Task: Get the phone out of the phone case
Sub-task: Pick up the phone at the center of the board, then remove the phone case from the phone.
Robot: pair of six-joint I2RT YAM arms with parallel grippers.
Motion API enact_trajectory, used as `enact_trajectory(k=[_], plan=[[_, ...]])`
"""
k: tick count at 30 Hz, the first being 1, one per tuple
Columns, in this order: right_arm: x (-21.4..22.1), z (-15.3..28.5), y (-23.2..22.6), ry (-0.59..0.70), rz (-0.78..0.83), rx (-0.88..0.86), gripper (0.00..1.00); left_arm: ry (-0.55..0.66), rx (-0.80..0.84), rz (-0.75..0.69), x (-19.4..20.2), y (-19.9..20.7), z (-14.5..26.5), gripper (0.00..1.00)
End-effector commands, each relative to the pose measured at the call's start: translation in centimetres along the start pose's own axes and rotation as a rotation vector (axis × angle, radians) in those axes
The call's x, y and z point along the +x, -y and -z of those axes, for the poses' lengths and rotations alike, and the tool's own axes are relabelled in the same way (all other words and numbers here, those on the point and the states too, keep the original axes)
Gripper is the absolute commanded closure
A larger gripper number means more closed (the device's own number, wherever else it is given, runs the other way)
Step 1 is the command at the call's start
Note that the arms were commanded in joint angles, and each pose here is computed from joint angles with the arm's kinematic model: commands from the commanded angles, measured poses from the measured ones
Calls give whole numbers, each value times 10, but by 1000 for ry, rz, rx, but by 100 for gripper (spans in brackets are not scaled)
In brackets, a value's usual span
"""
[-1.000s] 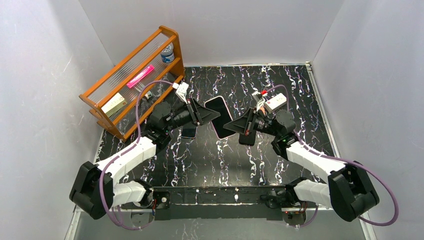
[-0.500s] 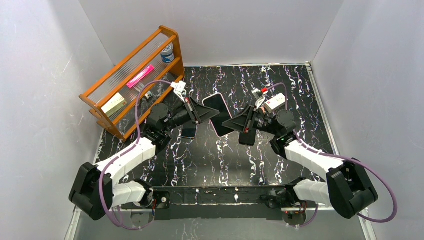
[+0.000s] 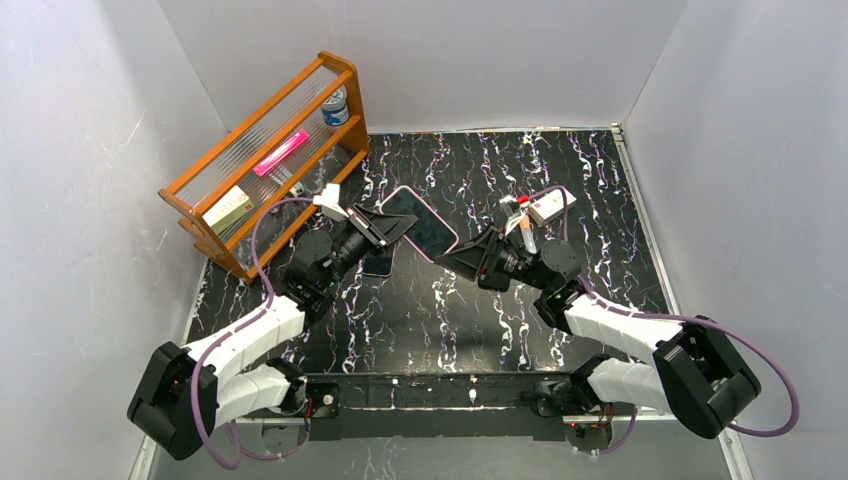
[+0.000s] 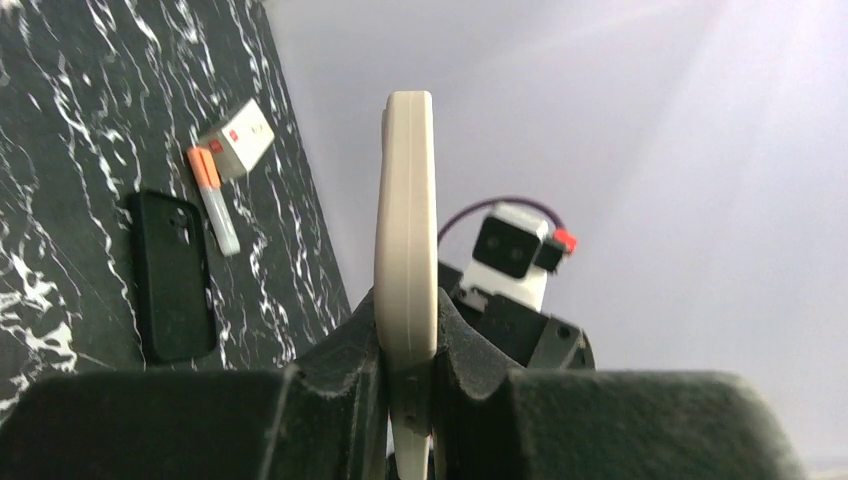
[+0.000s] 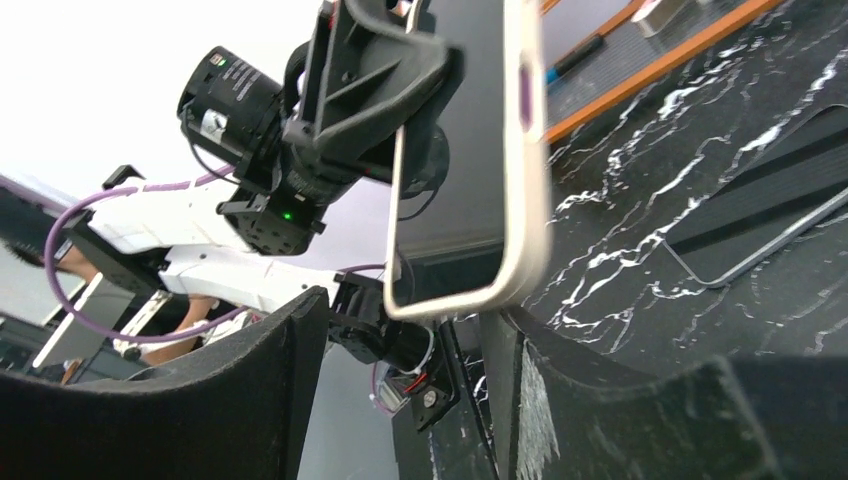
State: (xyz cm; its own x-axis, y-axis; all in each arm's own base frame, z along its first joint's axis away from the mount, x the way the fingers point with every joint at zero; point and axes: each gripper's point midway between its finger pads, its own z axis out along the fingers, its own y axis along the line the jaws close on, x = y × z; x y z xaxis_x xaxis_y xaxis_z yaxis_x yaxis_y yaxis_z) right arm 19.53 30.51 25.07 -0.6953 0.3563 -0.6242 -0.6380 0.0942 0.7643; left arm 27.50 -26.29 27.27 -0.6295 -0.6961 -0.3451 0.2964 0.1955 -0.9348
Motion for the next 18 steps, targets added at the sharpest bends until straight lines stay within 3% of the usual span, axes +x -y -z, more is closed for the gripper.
enact_trajectory(k=[1,18], plan=[[-6,-8,-27,44,74,-103,37,203,90,40,-41,32,5,100],[-18,-30,-35,106,70,-148,47,174,119,77,-35,36,6,100]])
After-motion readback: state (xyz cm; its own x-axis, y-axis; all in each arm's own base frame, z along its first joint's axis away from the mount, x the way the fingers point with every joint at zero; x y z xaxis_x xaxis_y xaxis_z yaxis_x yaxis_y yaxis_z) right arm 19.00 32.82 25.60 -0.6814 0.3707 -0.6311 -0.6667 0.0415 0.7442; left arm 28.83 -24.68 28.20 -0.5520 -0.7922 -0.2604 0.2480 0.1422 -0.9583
